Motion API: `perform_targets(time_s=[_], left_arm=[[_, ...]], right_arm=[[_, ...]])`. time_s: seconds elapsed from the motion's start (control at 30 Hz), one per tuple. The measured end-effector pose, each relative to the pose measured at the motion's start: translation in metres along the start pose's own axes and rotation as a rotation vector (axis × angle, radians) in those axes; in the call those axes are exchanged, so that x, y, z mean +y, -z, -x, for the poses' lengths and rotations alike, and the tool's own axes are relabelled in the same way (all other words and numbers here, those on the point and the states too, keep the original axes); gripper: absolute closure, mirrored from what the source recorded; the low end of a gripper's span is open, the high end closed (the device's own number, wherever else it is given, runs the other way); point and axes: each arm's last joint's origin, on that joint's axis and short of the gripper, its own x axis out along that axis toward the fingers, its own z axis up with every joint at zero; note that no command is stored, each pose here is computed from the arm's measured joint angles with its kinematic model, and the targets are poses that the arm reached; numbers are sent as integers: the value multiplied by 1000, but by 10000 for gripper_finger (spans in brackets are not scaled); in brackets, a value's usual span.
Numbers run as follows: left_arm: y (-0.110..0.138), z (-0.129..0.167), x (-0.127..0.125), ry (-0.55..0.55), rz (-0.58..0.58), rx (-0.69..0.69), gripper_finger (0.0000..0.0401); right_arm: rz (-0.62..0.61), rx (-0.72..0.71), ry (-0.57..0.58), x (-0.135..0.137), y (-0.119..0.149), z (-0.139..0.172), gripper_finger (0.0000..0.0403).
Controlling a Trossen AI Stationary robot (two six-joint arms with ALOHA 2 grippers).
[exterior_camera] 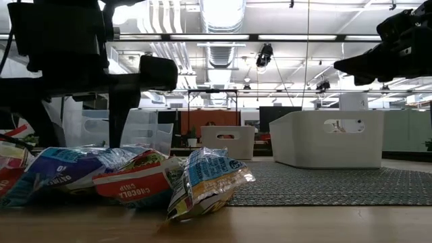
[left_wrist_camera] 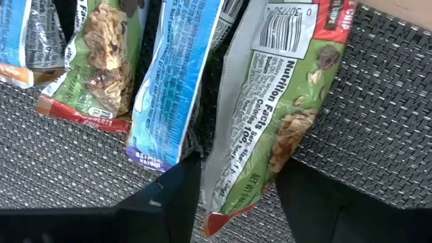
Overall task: Pick and place Granola Bars by type
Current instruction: Put the red granola bar into the transparent bin
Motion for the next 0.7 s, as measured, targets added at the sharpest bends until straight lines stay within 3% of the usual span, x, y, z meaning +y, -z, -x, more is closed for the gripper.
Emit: perform_targets(time_s=[0.3, 0.7], left_arm=[[0, 0, 0, 10, 4, -2, 291], [2, 0, -3, 52, 51, -4, 298]], right_arm=[[-4, 0, 0, 0, 0, 0, 394], [-2, 0, 0, 0, 0, 0, 394]])
